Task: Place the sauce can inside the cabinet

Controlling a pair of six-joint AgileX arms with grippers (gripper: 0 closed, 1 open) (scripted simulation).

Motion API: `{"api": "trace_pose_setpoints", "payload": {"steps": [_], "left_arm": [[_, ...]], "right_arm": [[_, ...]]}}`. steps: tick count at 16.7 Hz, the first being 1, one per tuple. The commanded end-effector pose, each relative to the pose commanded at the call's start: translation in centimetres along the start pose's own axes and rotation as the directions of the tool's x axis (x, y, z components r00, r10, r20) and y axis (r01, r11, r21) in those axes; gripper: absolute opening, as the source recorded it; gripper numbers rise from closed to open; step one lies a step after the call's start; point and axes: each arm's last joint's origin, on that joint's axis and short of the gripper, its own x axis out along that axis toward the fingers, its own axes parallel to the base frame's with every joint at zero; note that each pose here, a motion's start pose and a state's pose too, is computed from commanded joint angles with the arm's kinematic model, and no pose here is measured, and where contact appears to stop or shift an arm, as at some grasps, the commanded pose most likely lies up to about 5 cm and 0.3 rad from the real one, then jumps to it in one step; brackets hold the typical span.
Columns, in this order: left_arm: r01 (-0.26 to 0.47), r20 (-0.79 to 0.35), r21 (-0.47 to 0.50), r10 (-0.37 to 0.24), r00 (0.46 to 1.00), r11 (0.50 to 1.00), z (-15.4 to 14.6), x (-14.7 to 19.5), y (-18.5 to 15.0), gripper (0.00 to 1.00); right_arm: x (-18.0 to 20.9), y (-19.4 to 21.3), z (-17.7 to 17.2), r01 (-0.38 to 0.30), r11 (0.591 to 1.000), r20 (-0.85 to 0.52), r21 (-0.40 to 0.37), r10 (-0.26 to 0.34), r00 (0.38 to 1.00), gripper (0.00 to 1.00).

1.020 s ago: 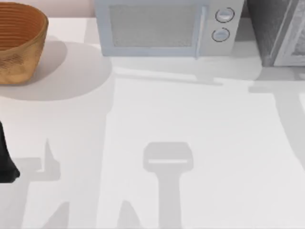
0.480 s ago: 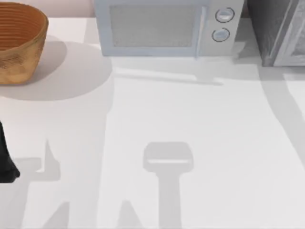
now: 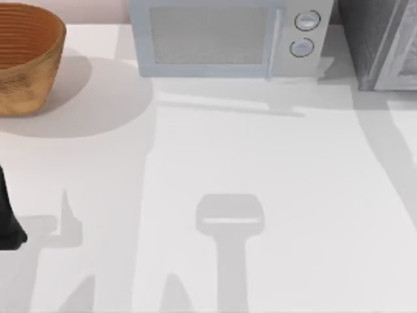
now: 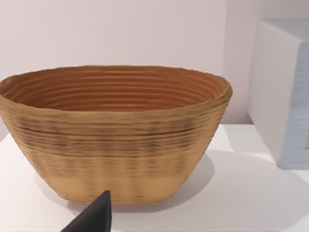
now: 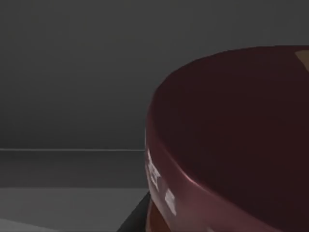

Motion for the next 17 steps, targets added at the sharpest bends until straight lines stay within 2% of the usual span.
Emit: {"api": "trace_pose_setpoints", "payload": {"steps": [3, 9, 12, 17], "left_arm": [[0.0, 0.0, 0.0, 0.0, 1.0, 1.0, 0.0, 0.0, 0.0, 1.0], [0.0, 0.0, 0.0, 0.0, 1.0, 1.0, 0.0, 0.0, 0.0, 1.0], [0.0, 0.0, 0.0, 0.0, 1.0, 1.0, 0.0, 0.0, 0.0, 1.0], [0.0, 0.0, 0.0, 0.0, 1.0, 1.0, 0.0, 0.0, 0.0, 1.0]], "right_arm": [[2.7, -0.1, 0.2, 0.009, 1.0, -0.004, -0.002, -0.009, 1.0, 0.0], [12.3, 0.4, -1.9, 0.006, 1.0, -0.036, -0.008, -0.006, 0.999, 0.0], [14.3, 0.0, -1.9, 0.0, 1.0, -0.004, -0.001, 0.0, 1.0, 0.0], [14.6, -0.1, -1.9, -0.001, 1.0, 0.004, 0.0, 0.001, 1.0, 0.0]]}}
